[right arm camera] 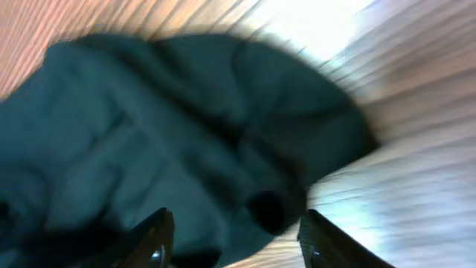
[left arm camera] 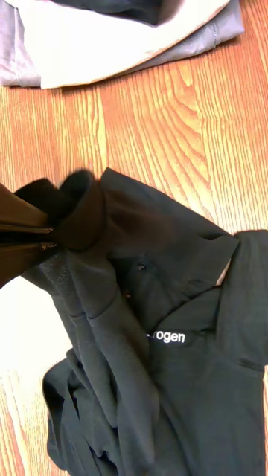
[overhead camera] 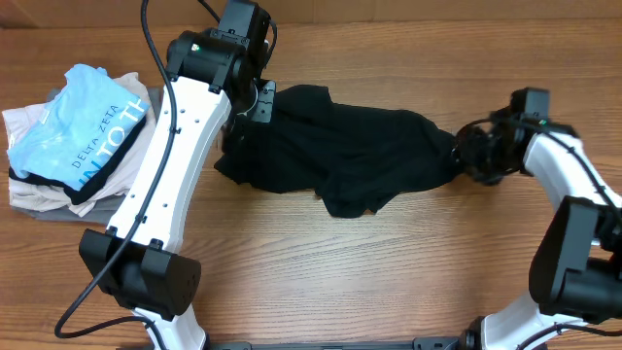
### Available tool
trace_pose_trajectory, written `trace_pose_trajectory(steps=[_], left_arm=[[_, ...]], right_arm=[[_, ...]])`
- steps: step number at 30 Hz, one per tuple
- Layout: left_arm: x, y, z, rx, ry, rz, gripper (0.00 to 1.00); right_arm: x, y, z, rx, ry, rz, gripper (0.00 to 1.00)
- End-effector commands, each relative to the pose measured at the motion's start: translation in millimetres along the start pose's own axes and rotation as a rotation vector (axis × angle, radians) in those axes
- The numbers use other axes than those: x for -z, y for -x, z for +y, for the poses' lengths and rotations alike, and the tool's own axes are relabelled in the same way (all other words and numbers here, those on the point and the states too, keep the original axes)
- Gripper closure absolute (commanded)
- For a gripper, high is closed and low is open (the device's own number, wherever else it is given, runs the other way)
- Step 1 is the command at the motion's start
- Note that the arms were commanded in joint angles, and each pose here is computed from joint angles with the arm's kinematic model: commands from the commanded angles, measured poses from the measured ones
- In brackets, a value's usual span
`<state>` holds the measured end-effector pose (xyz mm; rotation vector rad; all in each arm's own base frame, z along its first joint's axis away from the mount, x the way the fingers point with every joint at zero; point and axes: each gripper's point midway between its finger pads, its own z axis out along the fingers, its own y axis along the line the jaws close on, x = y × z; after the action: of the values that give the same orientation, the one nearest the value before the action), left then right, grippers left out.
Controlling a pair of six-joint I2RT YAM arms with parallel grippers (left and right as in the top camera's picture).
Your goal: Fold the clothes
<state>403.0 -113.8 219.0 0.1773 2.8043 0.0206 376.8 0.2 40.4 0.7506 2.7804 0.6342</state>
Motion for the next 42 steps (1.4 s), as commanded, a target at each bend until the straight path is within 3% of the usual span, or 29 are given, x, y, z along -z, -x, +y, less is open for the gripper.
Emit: trace_pose_trajectory(steps=[1,7,10,16,23,26,32,33,34,35,36,38,42], left_arm=[[8.5,2.4,3.6,-0.018,0.016,-0.022,0.96],[8.4,1.8,3.8,-0.017,0.017,-0.019,0.96],[8.4,1.9,3.8,-0.017,0.017,-0.019,0.96],[8.4,1.8,3.8,-0.014,0.017,-0.019,0.96],[8.7,-2.5,10.8,-0.012,0.046,-0.002,0.96],[9.7,-6.6,23.0,-0.008,0.099,0.013,0.96],[19.9,-7.8,38.2,0.021,0.111,-0.001,0.96],[23.0,-6.8,41.2,0.029,0.112,-0.011,0.96],[25.7,-5.7,42.7,0.035,0.111,-0.022,0.96],[28.3,-4.6,43.2,0.038,0.106,-0.033,0.96],[30.4,-3.5,42.9,0.04,0.102,-0.042,0.96],[34.0,-1.5,42.8,0.042,0.1,-0.059,0.96],[34.1,-0.9,42.1,0.041,0.098,-0.062,0.96]], right_arm=[[-8.9,-30.6,27.4,0.077,0.121,0.081,0.48],[-27.4,-59.2,-1.2,-0.063,-0.09,0.112,0.46],[-34.1,-66.5,3.7,-0.063,-0.06,0.123,0.35],[-46.1,-54.1,29.2,-0.027,0.092,0.052,0.35],[-46.2,-37.6,7.1,-0.085,0.006,-0.031,0.9],[-27.6,-4.2,-15.5,-0.152,-0.045,-0.118,0.96],[59.4,88.6,-47.4,-0.272,-0.02,-0.314,0.96],[77.4,105.6,-49.4,-0.25,-0.001,-0.361,0.95],[91.3,117.2,-50.1,-0.236,0.018,-0.393,0.87],[102.4,124.9,-49.8,-0.231,0.043,-0.412,0.58],[110.7,128.9,-47.8,-0.224,0.075,-0.416,0.4],[119.0,126.3,-43.7,-0.235,0.145,-0.385,0.33],[108.4,96.8,-48.2,-0.284,0.138,-0.26,0.33]])
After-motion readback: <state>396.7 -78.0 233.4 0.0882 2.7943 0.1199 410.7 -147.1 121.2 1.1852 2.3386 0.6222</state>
